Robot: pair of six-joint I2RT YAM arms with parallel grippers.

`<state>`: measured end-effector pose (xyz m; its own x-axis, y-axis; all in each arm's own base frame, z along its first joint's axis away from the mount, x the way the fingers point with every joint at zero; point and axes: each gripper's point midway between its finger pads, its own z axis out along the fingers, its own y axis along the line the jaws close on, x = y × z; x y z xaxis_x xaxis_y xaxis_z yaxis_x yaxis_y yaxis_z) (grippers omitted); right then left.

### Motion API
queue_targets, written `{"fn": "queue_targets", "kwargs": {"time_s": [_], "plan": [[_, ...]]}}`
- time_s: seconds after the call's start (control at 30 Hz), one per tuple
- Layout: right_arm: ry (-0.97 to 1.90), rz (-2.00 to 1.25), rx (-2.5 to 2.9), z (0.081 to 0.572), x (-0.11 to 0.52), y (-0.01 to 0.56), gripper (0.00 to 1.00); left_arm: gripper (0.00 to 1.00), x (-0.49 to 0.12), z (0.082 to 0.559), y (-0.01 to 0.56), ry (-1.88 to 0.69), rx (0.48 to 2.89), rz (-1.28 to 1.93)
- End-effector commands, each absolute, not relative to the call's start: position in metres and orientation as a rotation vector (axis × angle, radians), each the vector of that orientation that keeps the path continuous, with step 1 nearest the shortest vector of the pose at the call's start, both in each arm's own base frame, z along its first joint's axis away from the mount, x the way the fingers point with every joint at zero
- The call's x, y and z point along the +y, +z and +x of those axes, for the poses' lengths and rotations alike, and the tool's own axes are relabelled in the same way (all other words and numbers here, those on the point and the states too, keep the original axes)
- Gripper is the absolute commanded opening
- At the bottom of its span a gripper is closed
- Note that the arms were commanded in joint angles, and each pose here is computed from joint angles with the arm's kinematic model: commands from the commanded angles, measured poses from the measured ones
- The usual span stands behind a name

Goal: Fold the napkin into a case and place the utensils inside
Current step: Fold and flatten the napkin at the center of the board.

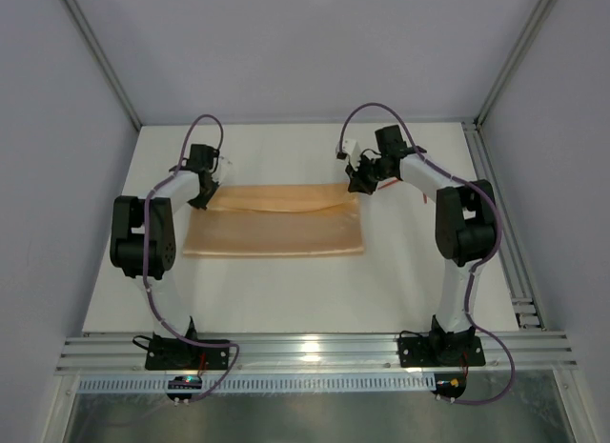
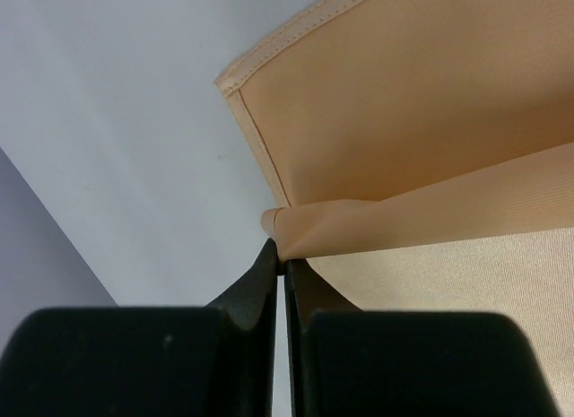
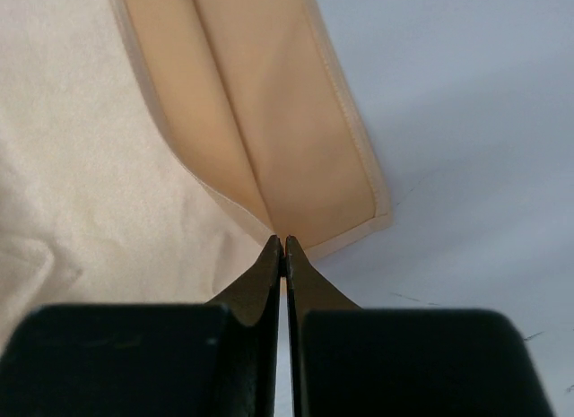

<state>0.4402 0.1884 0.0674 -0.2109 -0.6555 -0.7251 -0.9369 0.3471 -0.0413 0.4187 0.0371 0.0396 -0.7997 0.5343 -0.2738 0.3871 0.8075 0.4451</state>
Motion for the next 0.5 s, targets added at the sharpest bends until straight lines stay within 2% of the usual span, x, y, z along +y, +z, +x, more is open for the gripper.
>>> {"fn": "queue_targets", "kwargs": {"time_s": [0.0,0.13,0.23,0.47], "plan": [[0.584,-1.260,1.981,0.459,0.196,0.086,0.03,0.02,0.043,0.437,0.067,0.576,2.536,0.633],[0.579,-1.204,2.058,0.465,0.190,0.072,0.03,0.04,0.044,0.439,0.058,0.579,2.552,0.635],[0.569,-1.158,2.108,0.471,0.186,0.068,0.03,0.17,0.045,0.441,0.055,0.589,2.559,0.629],[0.536,-1.071,2.191,0.487,0.179,0.060,0.03,0.28,0.046,0.455,0.055,0.609,2.522,0.577]]}}
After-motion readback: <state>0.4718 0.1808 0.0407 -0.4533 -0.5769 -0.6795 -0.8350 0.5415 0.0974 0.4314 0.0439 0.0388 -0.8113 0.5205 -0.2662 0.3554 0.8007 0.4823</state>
